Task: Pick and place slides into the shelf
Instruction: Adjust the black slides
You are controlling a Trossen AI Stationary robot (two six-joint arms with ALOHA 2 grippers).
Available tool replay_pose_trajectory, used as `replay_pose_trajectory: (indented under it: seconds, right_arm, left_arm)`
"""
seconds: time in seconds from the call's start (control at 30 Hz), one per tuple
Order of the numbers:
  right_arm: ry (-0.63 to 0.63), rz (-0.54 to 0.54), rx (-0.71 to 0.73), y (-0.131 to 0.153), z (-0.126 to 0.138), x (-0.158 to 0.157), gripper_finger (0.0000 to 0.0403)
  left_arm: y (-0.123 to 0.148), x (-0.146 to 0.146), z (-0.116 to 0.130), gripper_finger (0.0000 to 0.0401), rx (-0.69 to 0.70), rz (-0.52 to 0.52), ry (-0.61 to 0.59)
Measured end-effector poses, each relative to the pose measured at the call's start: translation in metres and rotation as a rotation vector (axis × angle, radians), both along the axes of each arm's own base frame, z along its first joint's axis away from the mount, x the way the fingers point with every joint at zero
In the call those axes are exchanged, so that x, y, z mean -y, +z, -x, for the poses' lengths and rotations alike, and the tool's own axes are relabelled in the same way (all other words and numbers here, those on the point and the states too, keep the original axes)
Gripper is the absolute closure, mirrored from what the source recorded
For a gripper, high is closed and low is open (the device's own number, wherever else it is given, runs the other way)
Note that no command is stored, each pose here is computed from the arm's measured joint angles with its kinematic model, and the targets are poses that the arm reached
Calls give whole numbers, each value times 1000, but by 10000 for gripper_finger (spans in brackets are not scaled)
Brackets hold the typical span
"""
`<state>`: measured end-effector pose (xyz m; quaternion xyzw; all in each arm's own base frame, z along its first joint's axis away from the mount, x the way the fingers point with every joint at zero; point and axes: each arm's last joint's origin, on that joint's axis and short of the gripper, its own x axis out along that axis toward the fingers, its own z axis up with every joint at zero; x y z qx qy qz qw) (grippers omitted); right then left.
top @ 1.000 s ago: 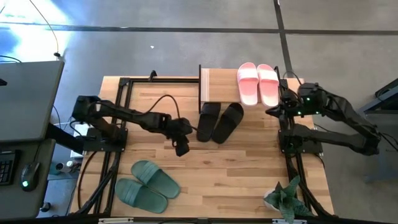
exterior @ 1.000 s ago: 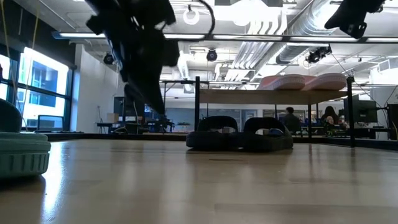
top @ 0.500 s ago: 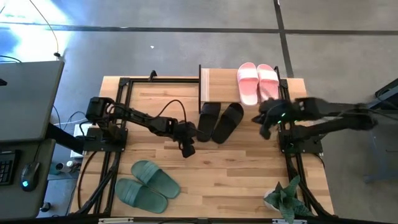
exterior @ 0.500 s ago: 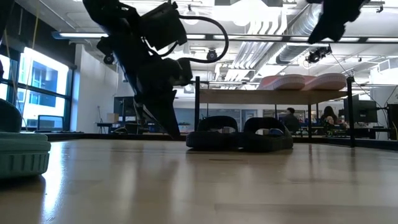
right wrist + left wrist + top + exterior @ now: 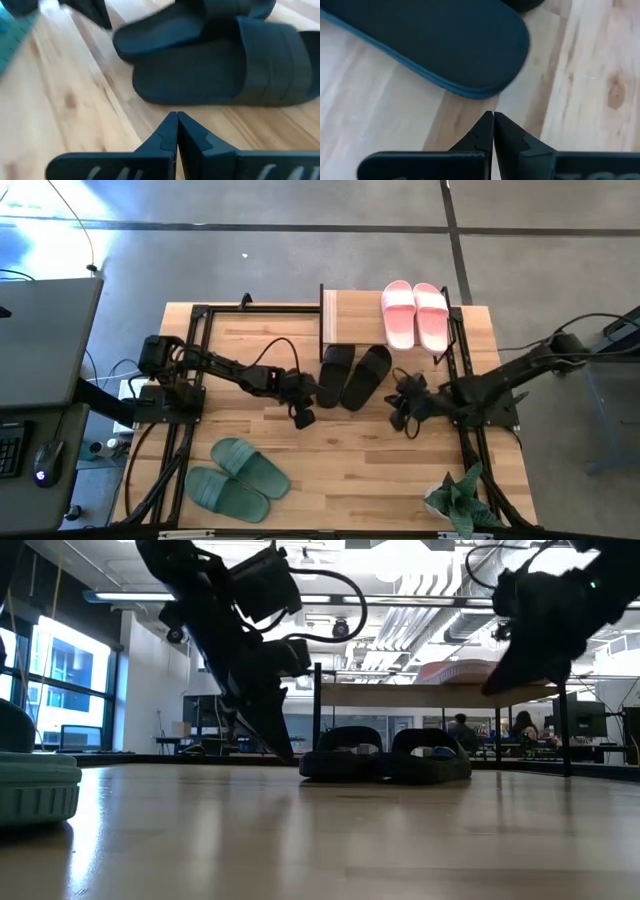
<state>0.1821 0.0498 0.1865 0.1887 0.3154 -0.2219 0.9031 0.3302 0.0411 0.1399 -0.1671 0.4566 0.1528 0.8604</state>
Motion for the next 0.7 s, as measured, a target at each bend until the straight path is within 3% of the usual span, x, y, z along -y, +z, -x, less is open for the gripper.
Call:
replay_pose_trajectory:
  seconds: [0.2, 0.37, 0.7]
  right_arm:
    - [-23, 89, -77, -19, -19, -13, 403]
    - [-32, 77, -125, -42, -31, -18, 403]
    - [-179, 59, -171, -72, -40, -12, 403]
  left_arm:
    - [1, -11, 1, 399, 10, 5, 24]
    - [-12, -11, 0, 399, -27, 39, -14]
    - [-18, -14, -24, 399, 49, 53, -35]
